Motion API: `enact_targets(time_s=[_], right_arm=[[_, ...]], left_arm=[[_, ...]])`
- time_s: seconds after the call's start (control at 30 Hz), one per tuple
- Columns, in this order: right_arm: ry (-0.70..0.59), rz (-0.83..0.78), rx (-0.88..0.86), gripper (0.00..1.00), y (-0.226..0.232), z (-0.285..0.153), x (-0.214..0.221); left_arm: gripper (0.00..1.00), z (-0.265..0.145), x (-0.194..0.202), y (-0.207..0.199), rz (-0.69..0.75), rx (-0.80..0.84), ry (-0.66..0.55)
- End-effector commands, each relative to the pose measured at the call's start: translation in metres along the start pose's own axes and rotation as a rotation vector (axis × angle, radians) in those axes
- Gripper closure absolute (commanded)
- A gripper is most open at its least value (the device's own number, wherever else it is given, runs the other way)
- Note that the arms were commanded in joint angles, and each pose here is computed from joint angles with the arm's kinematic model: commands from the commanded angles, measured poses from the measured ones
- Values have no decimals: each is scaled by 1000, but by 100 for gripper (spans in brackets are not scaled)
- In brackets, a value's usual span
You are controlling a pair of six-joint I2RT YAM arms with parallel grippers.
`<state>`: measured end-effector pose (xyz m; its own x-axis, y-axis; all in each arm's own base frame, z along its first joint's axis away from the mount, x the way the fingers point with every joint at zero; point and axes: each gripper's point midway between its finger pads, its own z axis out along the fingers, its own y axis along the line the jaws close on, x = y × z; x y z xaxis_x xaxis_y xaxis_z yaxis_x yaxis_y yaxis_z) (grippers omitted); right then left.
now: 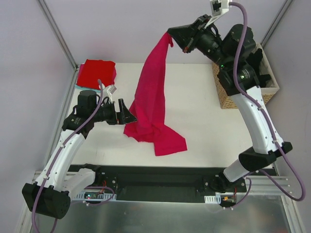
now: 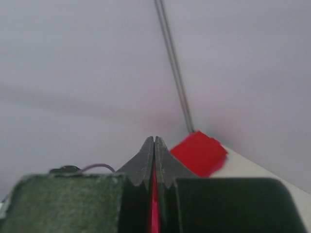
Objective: Fold and stack the t-shirts
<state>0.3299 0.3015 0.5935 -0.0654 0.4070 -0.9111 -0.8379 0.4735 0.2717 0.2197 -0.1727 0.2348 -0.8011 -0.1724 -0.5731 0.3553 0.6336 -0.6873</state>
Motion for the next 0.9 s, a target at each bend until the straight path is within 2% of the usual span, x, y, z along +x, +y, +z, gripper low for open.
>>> enact_targets(time_s=[0.0, 0.13, 0.27, 0.37, 0.4, 0.53, 0.7, 0.73, 0.77, 0.83, 0.87], right_arm=[[45, -224, 231, 100, -24, -51, -16], [206, -290, 333, 100, -49, -74, 21], [314, -379, 589, 99, -92, -117, 39], [461, -428, 709, 100, -120, -144, 71], [552, -444, 717, 100, -127, -152, 90], [785, -451, 817, 100, -152, -180, 135], [919, -623, 1218, 100, -193, -237, 122], [940, -727, 1376, 100, -202, -256, 106], [969, -785, 1448, 100, -207, -265, 102], [1031, -900, 1549, 86, -211, -274, 93], [1035, -900, 1547, 71, -212, -273, 94]], left_arm=[[8, 0, -7, -3, 15, 17, -17], [8, 0, -7, 1, 13, -1, -25], [8, 0, -9, 1, 11, -8, -29], [8, 4, -12, 4, 7, -17, -20], [8, 5, -13, 4, 9, -16, -18], [8, 9, -17, 7, 3, -21, -8], [8, 10, -16, 7, -1, -20, -2], [8, 10, -16, 8, -2, -22, -4], [8, 10, -14, 8, -5, -22, -2], [8, 9, -13, 8, -11, -23, -2], [8, 9, -13, 8, -10, -23, -3]])
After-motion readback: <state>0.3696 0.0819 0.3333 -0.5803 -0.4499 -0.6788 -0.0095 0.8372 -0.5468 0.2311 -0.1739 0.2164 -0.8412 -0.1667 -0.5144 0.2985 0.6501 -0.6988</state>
